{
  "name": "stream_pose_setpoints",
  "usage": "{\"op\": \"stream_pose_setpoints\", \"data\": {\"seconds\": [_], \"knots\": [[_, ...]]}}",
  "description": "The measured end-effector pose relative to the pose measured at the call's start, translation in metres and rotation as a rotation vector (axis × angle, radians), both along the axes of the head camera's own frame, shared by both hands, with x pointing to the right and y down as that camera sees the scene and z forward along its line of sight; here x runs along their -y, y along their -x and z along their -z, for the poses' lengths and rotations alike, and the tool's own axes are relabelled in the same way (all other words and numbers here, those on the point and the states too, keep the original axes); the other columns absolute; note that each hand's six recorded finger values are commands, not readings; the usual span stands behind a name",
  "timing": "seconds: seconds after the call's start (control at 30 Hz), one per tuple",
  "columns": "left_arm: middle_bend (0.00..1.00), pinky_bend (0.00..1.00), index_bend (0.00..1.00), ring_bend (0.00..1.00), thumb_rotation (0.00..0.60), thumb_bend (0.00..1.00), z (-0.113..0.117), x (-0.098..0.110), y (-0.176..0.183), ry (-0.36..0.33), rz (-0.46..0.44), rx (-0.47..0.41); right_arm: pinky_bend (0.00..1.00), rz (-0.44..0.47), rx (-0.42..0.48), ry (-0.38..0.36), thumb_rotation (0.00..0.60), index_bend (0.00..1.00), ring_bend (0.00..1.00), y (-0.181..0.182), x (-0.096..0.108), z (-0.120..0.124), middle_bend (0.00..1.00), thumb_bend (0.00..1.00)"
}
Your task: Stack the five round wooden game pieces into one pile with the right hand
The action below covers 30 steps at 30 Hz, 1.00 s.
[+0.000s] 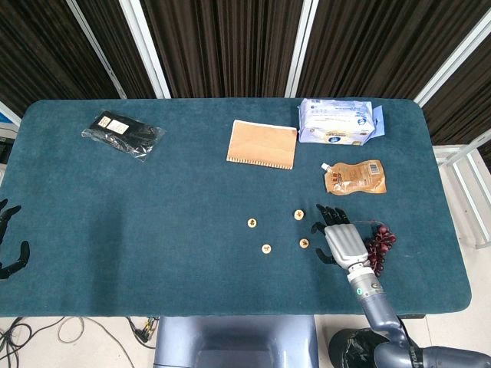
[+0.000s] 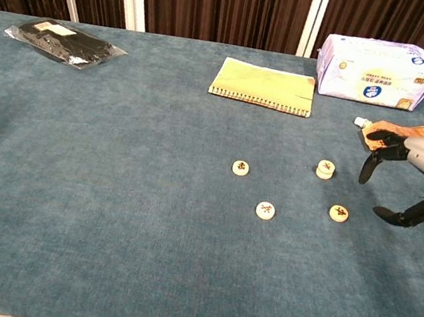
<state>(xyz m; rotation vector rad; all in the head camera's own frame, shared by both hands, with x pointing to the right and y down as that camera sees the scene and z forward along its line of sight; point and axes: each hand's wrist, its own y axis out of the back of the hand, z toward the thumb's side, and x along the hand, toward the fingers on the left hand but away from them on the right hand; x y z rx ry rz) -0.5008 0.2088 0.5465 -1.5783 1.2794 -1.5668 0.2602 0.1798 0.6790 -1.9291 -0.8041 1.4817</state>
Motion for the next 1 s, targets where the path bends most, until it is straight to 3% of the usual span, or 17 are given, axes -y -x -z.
{"op": "stream_pose_setpoints", "data": {"seconds": [1.0], "knots": [[0.0, 0.0, 0.14, 0.0, 0.6, 0.49, -0.001, 0.0, 0.001, 0.004, 0.004, -0.002, 0.0, -0.035, -0.005, 0.066, 0.6, 0.39, 0.0, 0.012, -0.005, -0.036, 0.0, 0.42]]}}
